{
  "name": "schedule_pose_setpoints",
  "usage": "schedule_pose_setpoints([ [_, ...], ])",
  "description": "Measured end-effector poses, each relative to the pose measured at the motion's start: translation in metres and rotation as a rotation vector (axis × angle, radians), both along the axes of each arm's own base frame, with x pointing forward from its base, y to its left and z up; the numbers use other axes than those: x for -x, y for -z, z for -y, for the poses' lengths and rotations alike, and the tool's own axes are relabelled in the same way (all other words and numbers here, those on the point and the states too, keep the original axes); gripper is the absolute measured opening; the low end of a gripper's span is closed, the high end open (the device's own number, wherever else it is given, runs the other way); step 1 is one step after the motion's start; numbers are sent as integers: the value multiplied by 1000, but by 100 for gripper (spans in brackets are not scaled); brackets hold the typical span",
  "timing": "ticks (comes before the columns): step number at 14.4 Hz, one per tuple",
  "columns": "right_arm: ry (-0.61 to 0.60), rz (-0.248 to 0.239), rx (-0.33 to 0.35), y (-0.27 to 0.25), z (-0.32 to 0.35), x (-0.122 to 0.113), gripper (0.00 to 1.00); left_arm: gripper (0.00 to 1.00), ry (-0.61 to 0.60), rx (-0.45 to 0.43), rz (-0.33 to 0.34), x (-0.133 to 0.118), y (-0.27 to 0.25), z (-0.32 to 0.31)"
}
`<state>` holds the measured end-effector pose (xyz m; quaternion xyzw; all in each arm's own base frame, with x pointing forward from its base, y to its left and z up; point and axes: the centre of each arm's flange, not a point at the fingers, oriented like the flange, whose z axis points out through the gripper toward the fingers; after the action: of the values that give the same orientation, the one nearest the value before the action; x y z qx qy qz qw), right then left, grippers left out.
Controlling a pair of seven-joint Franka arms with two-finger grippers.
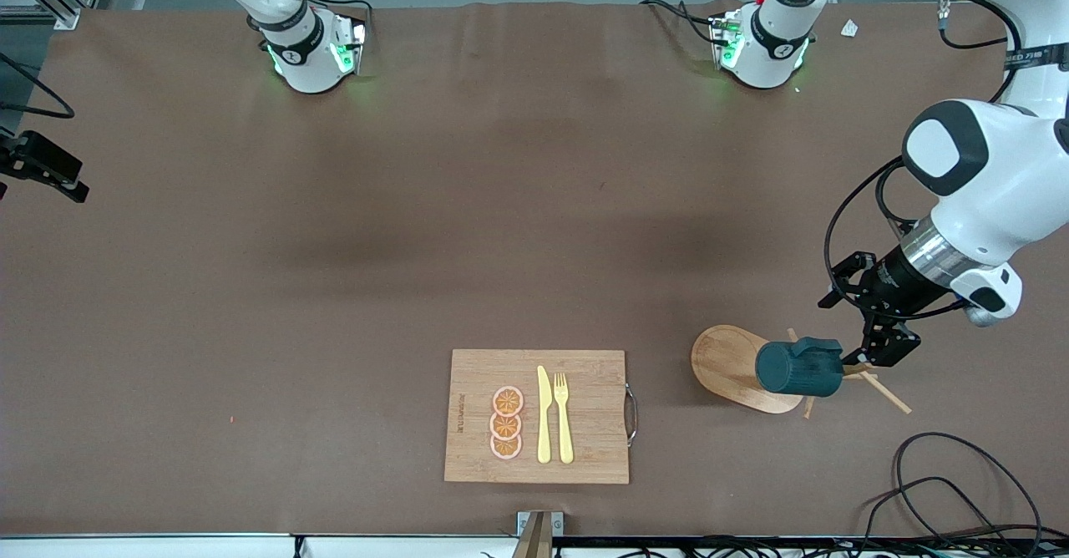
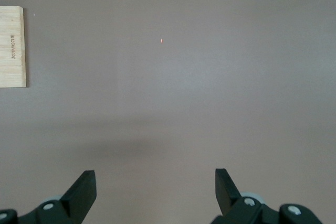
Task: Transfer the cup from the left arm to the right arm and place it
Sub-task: 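Lower the left gripper around the teal mug and close on it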
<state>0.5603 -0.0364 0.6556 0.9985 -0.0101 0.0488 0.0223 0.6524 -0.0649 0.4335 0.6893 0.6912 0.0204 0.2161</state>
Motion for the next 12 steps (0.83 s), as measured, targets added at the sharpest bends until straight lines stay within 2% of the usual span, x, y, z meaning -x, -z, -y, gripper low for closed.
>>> schedule_pose_setpoints([
  [8, 4, -1, 0, 0, 2, 0, 100, 100, -8, 22, 34, -24, 29, 9],
  [12, 8, -1, 0, 0, 4, 0, 100, 100, 3, 29, 14, -28, 45, 17],
])
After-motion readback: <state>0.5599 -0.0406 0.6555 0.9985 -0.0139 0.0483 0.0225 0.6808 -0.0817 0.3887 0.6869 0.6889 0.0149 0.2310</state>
